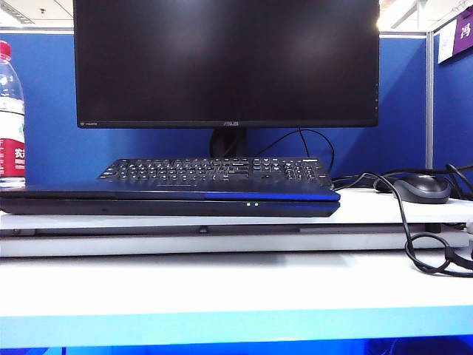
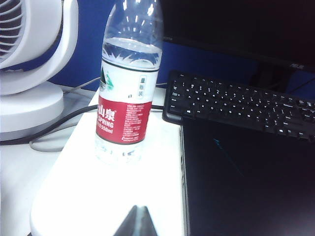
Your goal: Close the lid of the black laptop.
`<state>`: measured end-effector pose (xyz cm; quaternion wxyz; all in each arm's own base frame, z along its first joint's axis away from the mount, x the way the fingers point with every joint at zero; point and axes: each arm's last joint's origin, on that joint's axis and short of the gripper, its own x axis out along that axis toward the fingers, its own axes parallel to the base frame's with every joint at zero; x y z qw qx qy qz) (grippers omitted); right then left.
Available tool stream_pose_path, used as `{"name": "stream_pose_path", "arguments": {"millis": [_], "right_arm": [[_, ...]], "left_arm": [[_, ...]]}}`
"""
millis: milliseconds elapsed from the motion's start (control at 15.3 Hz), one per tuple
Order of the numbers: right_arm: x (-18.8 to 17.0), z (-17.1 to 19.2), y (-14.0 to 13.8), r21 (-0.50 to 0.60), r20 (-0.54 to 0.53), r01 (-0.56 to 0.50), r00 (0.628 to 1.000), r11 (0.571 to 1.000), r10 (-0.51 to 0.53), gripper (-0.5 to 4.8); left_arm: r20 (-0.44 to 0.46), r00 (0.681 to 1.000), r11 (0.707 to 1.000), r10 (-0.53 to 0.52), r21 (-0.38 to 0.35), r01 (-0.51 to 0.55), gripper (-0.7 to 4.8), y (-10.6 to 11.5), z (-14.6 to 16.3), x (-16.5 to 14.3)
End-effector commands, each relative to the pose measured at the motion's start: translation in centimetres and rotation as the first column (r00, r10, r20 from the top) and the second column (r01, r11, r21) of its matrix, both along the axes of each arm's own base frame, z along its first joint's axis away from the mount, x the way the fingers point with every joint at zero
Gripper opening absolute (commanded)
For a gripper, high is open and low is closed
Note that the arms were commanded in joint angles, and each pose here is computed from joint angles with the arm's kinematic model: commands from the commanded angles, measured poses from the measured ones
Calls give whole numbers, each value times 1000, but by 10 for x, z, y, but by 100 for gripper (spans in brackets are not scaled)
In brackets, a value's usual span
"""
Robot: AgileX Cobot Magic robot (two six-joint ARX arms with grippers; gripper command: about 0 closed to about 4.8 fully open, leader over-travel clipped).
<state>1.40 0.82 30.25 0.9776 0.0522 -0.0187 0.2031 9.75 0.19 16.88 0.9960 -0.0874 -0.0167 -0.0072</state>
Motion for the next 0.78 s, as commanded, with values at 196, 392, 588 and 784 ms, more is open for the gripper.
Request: {"name": "stream_pose_path", "arguments": {"millis": [196, 392, 588, 784], "right_arm": [[7, -6, -2, -33, 2, 126, 992, 992, -126, -1], [48, -52, -3, -3, 3, 277, 961, 961, -277, -1], [66, -83, -5, 4, 31, 228, 973, 974, -228, -1], [76, -106, -7, 12, 30, 294, 955, 956, -294, -1]], "left_arm": [[9, 1000, 1000, 0, -3, 1, -4, 0, 1, 0], [9, 1000, 1000, 0, -3, 1, -4, 0, 1, 0], [9, 1000, 1000, -3, -3, 3, -4, 0, 1, 0], [9, 1000, 1000, -4, -3, 4, -4, 0, 1, 0]]}}
